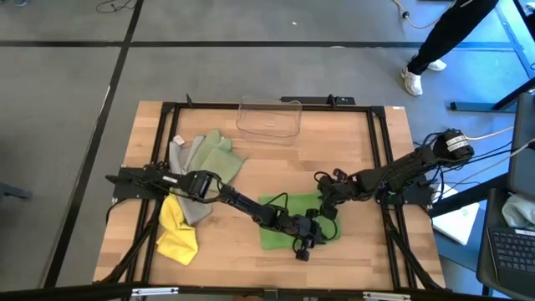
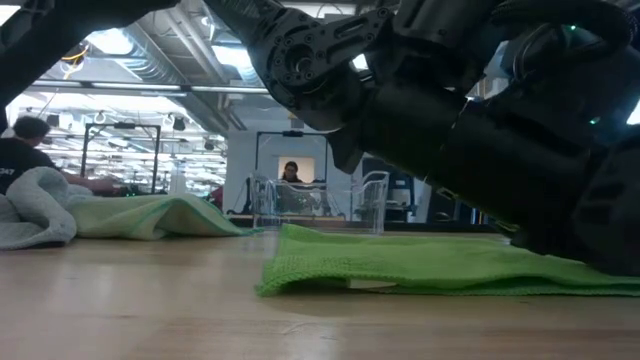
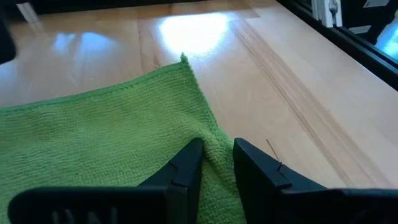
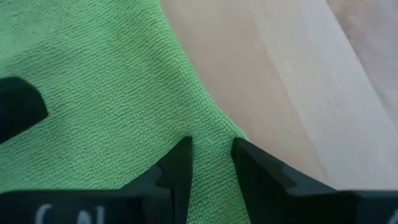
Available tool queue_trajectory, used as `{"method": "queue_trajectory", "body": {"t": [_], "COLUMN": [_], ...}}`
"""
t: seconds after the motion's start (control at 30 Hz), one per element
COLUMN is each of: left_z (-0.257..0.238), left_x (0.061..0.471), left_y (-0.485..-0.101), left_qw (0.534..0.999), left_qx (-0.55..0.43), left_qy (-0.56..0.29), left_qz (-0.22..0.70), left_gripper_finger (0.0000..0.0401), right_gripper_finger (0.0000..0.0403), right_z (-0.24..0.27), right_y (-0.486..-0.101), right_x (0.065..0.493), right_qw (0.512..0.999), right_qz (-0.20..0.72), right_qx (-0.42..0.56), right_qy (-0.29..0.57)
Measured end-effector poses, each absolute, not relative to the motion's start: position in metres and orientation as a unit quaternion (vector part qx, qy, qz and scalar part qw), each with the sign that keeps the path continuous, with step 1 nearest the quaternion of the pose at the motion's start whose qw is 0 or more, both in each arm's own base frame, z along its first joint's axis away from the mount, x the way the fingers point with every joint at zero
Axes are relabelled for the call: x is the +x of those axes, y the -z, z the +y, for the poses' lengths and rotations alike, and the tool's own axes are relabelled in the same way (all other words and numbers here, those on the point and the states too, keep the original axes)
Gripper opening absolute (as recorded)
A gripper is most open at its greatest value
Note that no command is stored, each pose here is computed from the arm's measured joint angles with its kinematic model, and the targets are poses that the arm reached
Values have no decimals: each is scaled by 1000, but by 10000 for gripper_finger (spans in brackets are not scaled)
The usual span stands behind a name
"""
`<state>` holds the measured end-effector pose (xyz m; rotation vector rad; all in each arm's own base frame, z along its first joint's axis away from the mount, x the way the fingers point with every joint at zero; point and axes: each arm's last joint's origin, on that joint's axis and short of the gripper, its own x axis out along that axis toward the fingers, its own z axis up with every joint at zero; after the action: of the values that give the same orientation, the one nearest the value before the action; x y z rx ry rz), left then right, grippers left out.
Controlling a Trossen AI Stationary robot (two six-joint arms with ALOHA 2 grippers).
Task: Fold microfiber towels
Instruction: Fold the green microfiber cloth
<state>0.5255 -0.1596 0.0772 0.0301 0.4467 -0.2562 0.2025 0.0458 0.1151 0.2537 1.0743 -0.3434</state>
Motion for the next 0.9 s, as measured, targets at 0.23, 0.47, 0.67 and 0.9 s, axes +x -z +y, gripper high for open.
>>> {"method": "queue_trajectory", "body": {"t": [0.23,0.47,0.67,0.9], "left_z": [-159,-156,-154,-153], "left_x": [526,526,529,530], "left_y": [-77,-77,-80,-103], "left_qw": [967,968,969,970], "left_qx": [14,27,28,56], "left_qy": [128,120,116,109], "left_qz": [220,218,215,209], "left_gripper_finger": [82,82,82,82], "right_gripper_finger": [123,123,123,123], "right_z": [45,47,49,54], "right_y": [-116,-130,-147,-162], "right_x": [205,212,218,216], "right_qw": [844,846,850,844], "right_qz": [501,502,495,508], "right_qx": [106,105,106,91], "right_qy": [162,146,145,145]}}
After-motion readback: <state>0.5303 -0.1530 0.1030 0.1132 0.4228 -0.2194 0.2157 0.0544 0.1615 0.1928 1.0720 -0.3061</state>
